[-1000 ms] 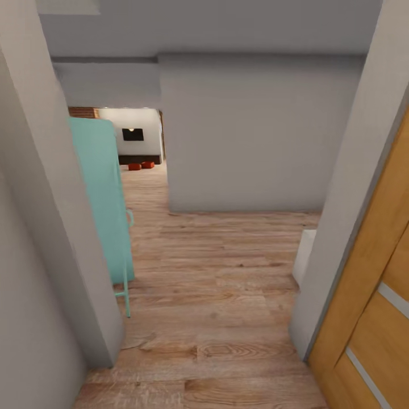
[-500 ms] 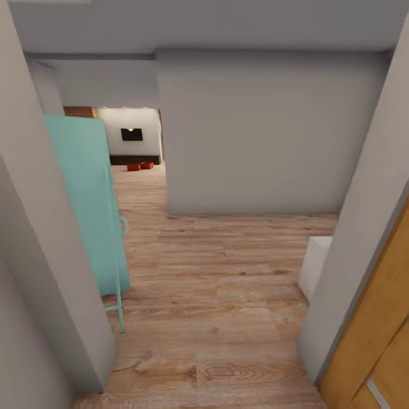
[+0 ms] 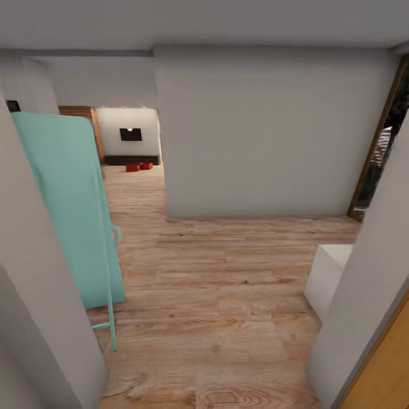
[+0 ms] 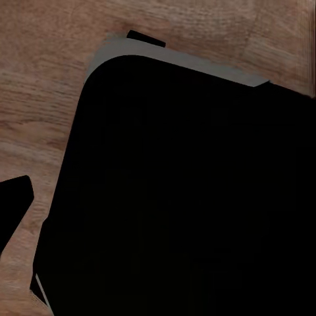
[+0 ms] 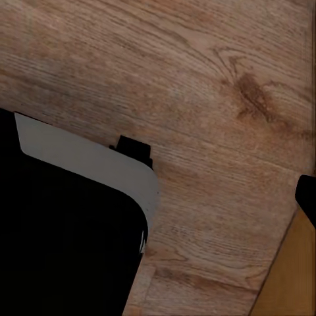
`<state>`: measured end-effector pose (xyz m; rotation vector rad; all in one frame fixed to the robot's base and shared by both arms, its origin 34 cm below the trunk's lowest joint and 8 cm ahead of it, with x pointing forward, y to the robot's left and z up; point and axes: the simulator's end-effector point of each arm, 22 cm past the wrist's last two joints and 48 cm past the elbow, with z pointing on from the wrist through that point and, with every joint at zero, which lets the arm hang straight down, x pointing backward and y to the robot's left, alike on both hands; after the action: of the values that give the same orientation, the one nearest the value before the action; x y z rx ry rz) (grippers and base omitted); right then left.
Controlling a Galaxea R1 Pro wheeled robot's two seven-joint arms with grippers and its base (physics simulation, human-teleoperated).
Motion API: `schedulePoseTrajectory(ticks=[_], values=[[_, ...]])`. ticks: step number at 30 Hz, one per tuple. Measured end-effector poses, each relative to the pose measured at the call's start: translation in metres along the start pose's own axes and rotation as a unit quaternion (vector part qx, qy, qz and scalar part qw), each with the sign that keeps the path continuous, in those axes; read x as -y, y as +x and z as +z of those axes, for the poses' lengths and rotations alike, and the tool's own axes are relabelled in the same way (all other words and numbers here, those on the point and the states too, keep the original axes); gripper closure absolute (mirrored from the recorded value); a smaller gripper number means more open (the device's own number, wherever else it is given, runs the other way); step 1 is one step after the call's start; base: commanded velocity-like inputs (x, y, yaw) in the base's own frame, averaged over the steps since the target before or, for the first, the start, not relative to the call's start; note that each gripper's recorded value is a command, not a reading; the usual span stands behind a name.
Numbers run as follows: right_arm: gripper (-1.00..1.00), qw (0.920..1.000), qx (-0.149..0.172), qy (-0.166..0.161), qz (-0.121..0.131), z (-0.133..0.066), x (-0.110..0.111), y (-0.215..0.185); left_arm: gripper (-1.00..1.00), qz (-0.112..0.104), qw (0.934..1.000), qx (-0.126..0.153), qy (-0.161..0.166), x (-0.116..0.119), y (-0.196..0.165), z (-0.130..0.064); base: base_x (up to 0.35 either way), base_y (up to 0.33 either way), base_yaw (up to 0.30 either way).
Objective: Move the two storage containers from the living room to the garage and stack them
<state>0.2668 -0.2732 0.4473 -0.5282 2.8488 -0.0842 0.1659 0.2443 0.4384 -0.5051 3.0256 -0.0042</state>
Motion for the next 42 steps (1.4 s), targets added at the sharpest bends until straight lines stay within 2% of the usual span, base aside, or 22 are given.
schedulePoseTrajectory(ticks=[42], values=[[-1.0, 1.0, 0.0, -0.004, 0.003, 0.0, -0.0028, -0.0002, -1.0, -0.001, 1.0, -0.006, -0.001, -0.0012, 0.0023, 0.0, 0.322, -0.054, 0.0]])
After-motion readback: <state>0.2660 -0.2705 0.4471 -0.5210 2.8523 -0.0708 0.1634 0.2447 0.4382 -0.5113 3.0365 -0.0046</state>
